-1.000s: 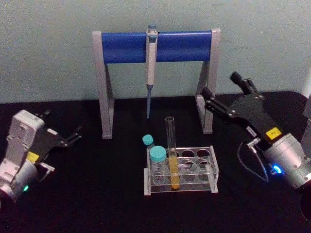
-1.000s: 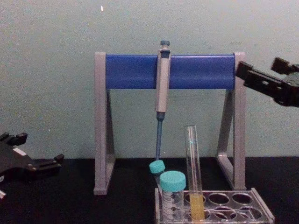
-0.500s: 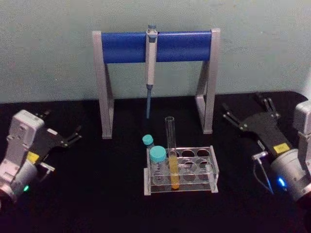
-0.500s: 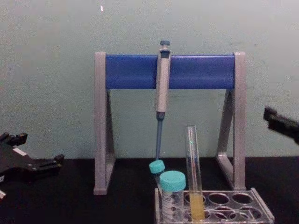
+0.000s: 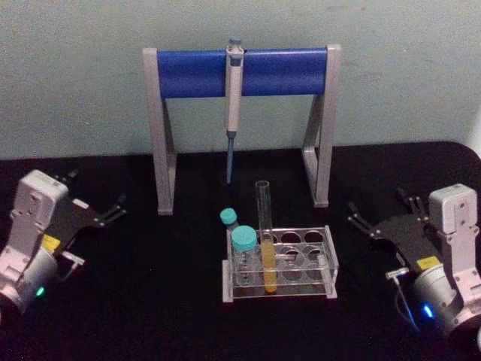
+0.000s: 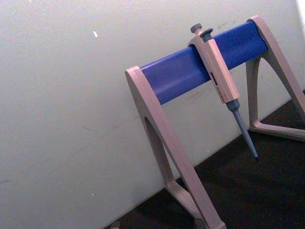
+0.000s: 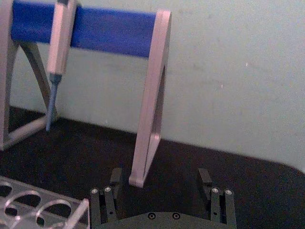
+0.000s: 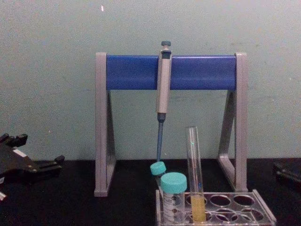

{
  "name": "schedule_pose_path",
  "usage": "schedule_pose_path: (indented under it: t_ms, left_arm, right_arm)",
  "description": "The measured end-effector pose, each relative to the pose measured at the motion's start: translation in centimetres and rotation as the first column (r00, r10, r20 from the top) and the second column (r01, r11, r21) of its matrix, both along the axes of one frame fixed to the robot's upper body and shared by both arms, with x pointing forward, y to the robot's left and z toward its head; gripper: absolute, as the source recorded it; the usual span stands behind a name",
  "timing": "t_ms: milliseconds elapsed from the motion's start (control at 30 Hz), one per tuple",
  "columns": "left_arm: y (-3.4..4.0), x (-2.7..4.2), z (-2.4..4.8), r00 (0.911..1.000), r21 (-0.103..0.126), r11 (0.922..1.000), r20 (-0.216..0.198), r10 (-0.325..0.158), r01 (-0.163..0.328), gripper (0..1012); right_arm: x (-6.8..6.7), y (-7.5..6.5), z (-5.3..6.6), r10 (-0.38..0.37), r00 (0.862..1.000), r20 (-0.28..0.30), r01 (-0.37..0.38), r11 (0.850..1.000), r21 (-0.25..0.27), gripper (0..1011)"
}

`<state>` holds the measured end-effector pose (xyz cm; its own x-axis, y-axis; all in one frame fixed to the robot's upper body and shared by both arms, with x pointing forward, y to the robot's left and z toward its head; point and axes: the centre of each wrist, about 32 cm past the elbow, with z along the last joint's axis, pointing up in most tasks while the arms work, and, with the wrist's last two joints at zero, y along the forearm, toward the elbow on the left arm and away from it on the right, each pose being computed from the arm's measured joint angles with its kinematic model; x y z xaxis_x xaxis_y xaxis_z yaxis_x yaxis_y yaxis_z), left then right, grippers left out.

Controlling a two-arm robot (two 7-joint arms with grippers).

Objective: Pick up the test tube from the test tube rack, shake it, then place it back into the test tube rack.

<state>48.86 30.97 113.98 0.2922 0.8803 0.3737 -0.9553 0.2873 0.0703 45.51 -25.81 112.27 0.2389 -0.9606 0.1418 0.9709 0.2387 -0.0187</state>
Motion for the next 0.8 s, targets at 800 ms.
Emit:
schedule_pose_path:
  t_ms: [800]
  left_arm:
    - [0.0, 0.0, 0.0, 1.0, 0.0, 1.0, 0.0, 0.0, 0.0, 1002]
  right_arm:
    - [-0.3, 0.3, -2.9, 0.014, 0.992, -0.123, -0.014, 1.0, -0.001, 1000]
